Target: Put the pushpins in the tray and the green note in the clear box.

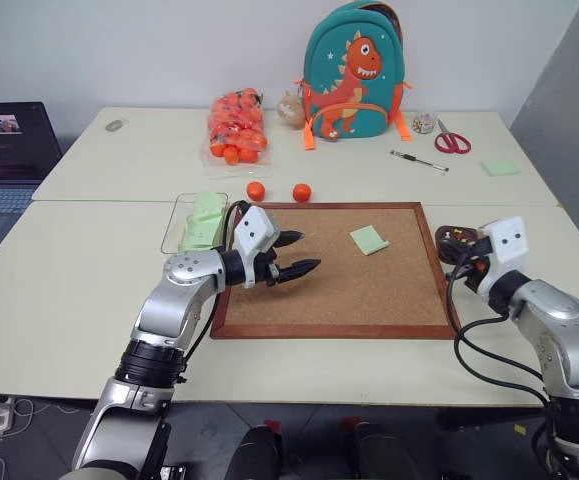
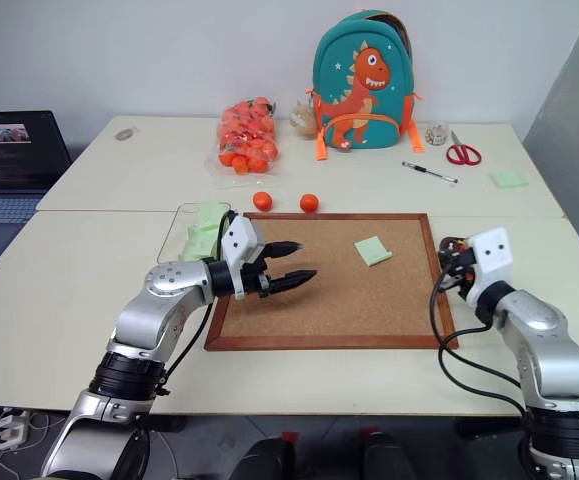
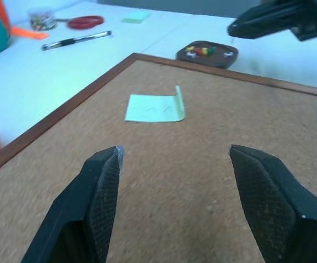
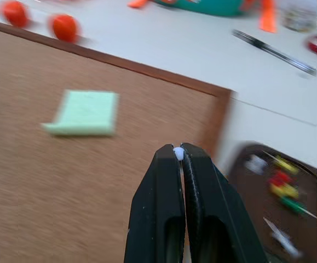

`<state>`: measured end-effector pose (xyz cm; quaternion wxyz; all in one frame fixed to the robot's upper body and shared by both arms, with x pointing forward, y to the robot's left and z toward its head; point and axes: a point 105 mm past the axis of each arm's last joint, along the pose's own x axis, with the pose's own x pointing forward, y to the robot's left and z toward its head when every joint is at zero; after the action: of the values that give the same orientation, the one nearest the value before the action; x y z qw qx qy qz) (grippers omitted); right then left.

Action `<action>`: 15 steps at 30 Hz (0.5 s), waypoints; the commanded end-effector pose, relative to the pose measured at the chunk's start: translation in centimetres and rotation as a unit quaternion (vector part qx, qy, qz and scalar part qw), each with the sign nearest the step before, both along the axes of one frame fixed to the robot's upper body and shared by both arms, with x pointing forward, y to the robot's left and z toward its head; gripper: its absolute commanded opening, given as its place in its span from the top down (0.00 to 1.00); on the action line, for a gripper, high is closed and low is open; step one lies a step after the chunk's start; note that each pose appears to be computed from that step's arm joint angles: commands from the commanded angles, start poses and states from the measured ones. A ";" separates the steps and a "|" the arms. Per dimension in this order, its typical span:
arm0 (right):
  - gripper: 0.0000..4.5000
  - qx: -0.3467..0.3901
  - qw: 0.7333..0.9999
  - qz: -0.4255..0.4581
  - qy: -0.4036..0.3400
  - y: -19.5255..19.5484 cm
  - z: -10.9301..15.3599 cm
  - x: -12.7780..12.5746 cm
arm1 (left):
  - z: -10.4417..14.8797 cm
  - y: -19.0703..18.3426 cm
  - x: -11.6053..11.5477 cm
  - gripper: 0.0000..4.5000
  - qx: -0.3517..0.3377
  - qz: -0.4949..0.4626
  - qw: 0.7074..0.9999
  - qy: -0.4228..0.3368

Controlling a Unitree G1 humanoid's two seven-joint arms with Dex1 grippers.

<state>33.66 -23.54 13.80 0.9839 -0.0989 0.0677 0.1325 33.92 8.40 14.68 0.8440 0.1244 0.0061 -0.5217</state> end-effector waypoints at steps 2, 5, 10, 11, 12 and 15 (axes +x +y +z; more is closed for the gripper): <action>1.00 -0.004 0.997 -0.067 -0.024 -3.1 1.3 1.8 | 1.1 -0.6 -0.6 0.29 0.004 -0.021 0.999 -0.034; 1.00 0.001 0.995 -0.097 -0.019 -4.6 1.2 3.0 | 1.2 -0.8 -0.7 0.29 0.005 -0.027 0.999 -0.037; 0.91 0.021 0.993 -0.112 0.004 -5.5 0.4 4.6 | 1.2 -1.0 -0.8 0.29 0.009 -0.031 0.998 -0.044; 0.88 0.023 0.993 -0.113 0.005 -5.6 0.4 4.7 | 1.2 -1.0 -0.8 0.29 0.009 -0.032 0.998 -0.045; 0.84 0.026 0.993 -0.112 0.006 -5.6 0.4 4.9 | 1.2 -1.1 -0.8 0.29 0.009 -0.032 0.998 -0.046; 0.70 0.032 0.994 -0.109 0.009 -5.4 0.3 5.1 | 1.2 -1.1 -0.8 0.29 0.008 -0.032 0.998 -0.047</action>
<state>38.42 -28.73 12.02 0.9917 -0.0478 0.1165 0.0274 33.48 7.75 14.66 0.8327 0.1408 -0.0057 -0.5355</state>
